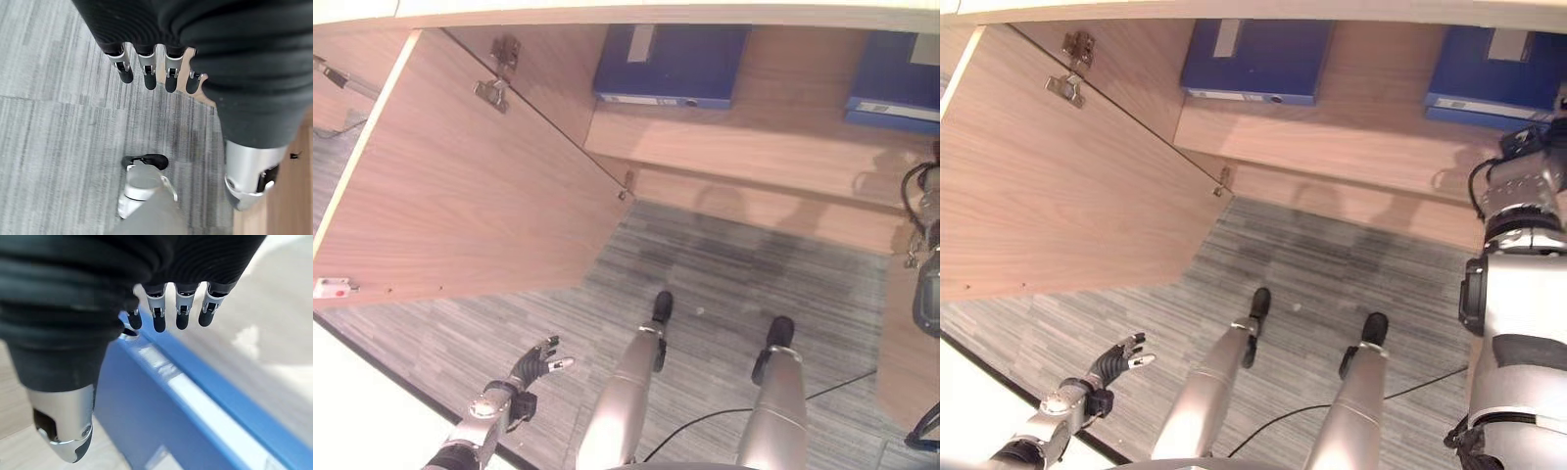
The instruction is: Put the empty folder in the office cabinet
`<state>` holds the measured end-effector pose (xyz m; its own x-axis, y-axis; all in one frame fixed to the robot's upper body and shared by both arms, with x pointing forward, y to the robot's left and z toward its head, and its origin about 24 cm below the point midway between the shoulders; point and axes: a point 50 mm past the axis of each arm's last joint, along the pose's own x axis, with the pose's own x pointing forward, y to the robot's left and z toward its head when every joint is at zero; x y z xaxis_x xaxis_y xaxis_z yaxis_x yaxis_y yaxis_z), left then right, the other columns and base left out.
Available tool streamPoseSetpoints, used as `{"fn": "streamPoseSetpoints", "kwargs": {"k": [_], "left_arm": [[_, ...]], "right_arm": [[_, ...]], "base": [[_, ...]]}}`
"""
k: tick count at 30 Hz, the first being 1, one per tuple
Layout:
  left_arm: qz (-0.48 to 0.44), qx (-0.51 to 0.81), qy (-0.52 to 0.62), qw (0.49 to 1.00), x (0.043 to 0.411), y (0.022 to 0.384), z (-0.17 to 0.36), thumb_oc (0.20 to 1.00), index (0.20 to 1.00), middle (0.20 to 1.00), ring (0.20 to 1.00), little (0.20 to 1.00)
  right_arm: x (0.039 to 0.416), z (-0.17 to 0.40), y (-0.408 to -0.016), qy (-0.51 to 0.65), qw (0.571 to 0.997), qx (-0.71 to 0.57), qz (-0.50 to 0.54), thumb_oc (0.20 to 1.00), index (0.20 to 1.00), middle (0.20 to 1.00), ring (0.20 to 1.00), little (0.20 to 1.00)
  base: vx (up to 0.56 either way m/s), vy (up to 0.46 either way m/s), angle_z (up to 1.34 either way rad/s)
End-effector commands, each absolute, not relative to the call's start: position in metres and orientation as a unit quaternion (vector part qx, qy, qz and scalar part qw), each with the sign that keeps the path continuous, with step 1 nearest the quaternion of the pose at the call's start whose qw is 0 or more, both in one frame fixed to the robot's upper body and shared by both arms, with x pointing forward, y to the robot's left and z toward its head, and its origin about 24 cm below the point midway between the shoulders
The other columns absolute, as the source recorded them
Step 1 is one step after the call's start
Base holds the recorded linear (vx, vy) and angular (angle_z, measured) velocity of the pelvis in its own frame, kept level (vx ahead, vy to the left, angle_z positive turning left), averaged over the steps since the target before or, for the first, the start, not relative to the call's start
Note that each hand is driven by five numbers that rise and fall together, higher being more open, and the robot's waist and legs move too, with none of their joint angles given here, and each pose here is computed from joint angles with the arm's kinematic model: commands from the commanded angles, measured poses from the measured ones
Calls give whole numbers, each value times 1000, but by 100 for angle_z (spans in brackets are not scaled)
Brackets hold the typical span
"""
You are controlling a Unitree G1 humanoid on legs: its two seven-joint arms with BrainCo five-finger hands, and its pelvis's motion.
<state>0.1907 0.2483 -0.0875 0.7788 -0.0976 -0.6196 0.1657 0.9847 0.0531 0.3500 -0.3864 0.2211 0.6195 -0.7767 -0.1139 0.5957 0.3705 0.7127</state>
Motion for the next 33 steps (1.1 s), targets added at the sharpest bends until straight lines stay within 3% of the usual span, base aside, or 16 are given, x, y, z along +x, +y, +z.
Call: {"fn": "streamPoseSetpoints", "kwargs": {"k": [1, 14, 20, 26, 33], "left_arm": [[-27, 39, 318, 947, 191, 269, -83, 1000, 1000, 1000, 1000, 1000], [25, 7, 339, 940, 173, 278, -95, 1000, 1000, 1000, 1000, 1000], [42, -14, 347, 937, 164, 273, -103, 1000, 1000, 1000, 1000, 1000], [71, -16, 385, 920, 140, 273, -118, 1000, 1000, 1000, 1000, 1000], [97, -15, 412, 906, 118, 277, -128, 1000, 1000, 1000, 1000, 1000]], "right_arm": [[349, 244, -387, -205, 811, 395, -380, 1000, 1000, 1000, 1000, 1000], [348, 151, -364, -149, 802, 435, -382, 1000, 1000, 1000, 1000, 1000], [346, 112, -332, -132, 836, 407, -345, 1000, 1000, 1000, 1000, 1000], [306, 42, -292, -75, 880, 357, -304, 1000, 1000, 1000, 1000, 1000], [242, -35, -270, 83, 940, 216, -250, 1000, 1000, 1000, 1000, 1000]], "base": [[-13, 11, -12], [-16, 18, -8], [-6, 10, -4], [39, 3, -9], [89, 6, -8]]}}
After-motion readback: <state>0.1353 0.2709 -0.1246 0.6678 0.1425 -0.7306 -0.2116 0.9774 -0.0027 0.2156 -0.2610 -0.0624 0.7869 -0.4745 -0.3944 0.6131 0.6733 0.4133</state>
